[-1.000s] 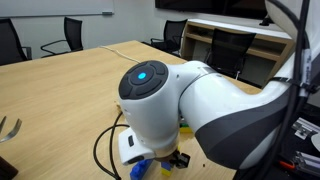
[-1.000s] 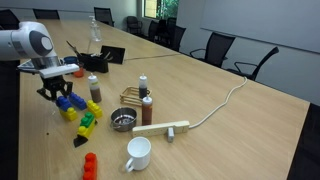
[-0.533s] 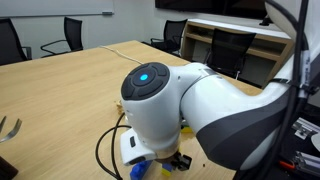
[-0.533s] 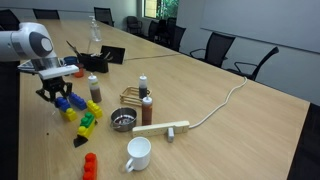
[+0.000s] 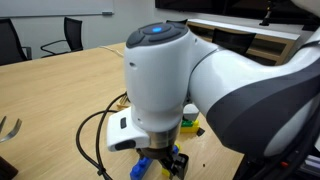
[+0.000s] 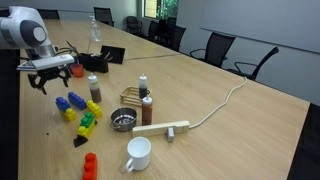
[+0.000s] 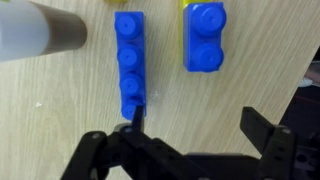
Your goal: Place the blue block on the yellow block
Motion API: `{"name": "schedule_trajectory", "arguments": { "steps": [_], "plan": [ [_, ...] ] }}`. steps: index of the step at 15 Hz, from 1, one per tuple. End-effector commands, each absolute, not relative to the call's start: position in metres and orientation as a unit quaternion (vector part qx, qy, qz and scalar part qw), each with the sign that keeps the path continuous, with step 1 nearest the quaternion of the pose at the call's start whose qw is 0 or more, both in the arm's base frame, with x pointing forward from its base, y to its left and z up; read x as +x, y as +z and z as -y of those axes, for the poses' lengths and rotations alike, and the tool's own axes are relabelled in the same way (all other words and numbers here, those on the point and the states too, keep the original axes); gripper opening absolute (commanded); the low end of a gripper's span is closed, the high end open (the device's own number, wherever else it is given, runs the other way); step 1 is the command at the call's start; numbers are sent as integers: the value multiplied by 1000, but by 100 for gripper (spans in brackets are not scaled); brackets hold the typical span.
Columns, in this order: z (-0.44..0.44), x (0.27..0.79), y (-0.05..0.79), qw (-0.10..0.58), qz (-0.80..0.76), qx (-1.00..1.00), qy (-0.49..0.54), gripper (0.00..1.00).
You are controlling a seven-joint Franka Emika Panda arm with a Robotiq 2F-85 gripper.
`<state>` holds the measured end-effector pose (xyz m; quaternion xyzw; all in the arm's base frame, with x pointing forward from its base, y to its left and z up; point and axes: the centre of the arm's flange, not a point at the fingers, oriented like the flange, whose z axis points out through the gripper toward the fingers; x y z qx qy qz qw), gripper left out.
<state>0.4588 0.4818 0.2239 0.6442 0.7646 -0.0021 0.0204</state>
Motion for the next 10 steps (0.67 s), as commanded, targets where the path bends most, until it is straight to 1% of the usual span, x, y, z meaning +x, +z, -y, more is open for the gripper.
{"name": "schedule_trajectory", "arguments": {
  "steps": [1, 2, 10],
  "plan": [
    [-475, 445, 258, -5, -756, 654, 21, 100],
    [-487, 455, 248, 12, -760, 650, 13, 100],
    [-487, 455, 245, 9, -759, 651, 10, 100]
  ]
}}
